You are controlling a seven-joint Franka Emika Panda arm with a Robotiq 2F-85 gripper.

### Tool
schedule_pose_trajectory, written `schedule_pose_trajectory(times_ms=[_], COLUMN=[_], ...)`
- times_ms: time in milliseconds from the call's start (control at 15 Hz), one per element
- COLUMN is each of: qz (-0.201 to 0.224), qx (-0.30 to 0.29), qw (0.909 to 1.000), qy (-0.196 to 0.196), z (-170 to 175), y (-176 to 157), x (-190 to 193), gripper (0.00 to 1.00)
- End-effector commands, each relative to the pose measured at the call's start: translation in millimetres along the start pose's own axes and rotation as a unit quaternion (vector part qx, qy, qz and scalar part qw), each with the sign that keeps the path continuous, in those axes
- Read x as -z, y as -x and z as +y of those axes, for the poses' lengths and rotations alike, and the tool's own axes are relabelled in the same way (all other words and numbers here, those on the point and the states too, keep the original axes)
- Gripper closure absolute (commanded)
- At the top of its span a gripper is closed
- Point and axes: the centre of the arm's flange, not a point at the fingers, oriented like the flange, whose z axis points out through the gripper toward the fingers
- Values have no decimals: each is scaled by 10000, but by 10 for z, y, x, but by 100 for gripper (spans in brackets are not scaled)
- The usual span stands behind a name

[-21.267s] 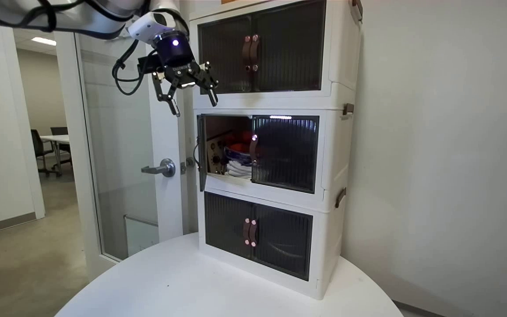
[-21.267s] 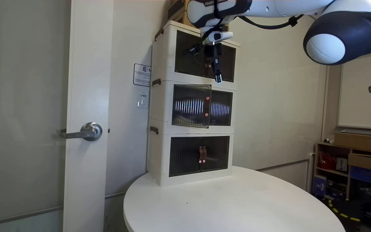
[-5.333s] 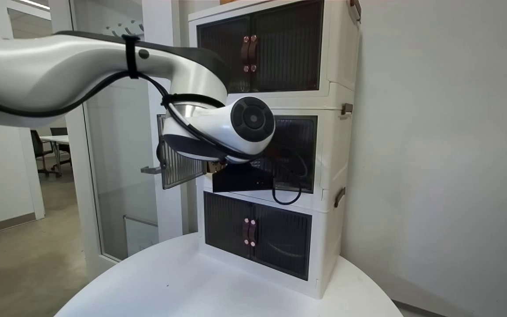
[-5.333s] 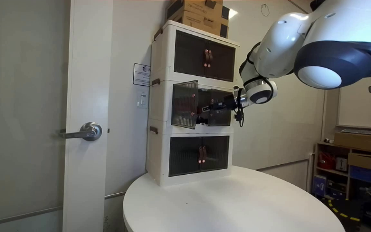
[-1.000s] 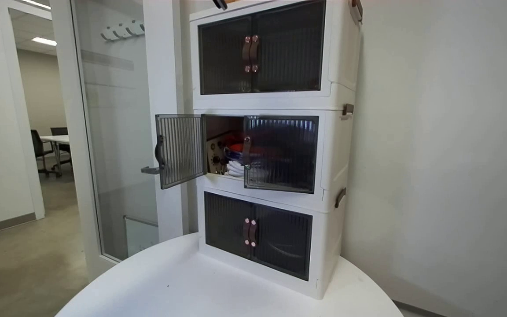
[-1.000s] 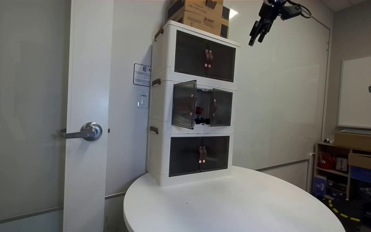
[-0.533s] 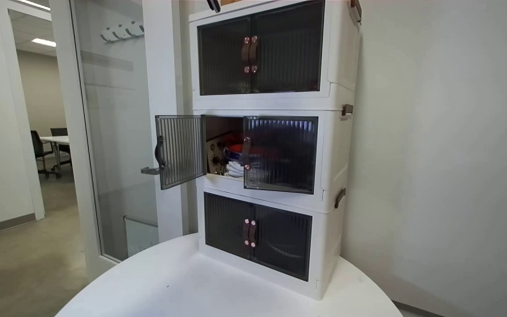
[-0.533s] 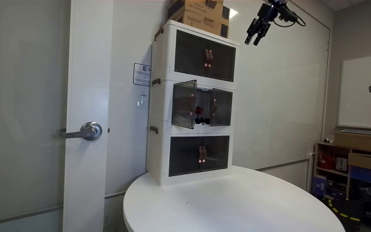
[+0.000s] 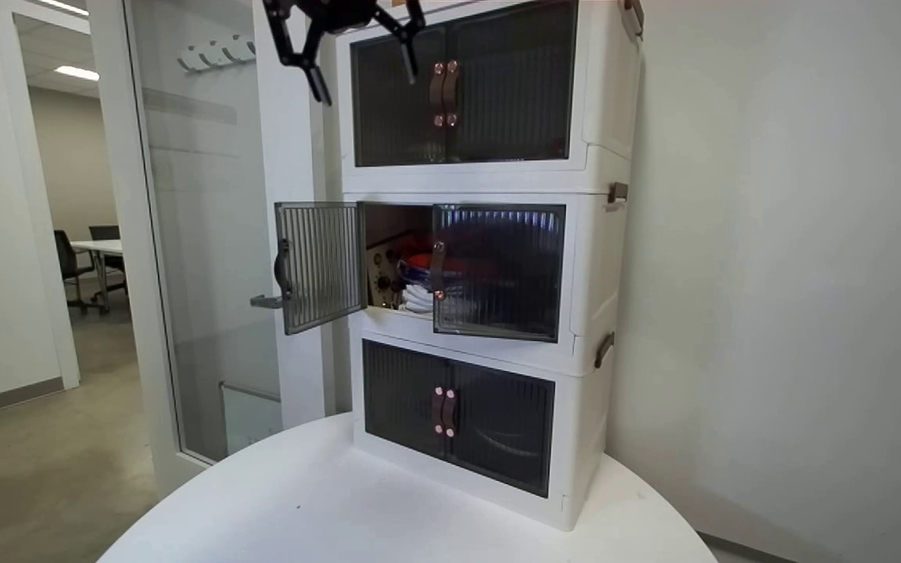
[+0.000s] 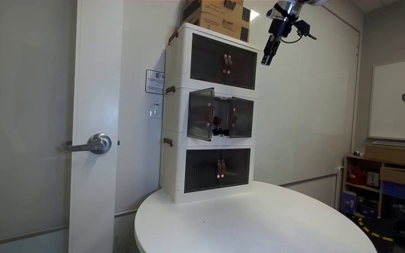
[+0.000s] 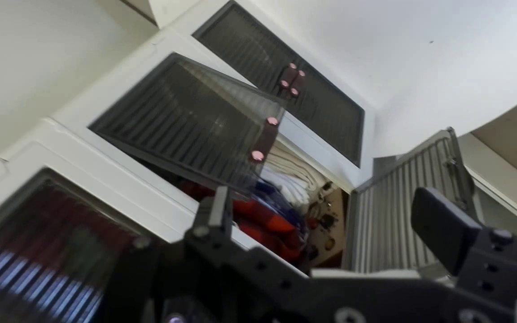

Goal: Open the middle shelf compartment

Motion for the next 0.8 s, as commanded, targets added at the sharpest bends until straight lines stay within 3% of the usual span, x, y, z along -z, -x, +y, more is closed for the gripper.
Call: schedule_pose_trajectory(times_ms=[0, 333, 733], qz=[90, 96, 253], qx=[-682, -2121, -3660], qw=[9958, 9764, 9301], qy=[-603, -405, -209], z=[-30, 117, 317], y=[-423, -885, -1194], x=[-57, -321, -659], gripper=[0, 0, 0])
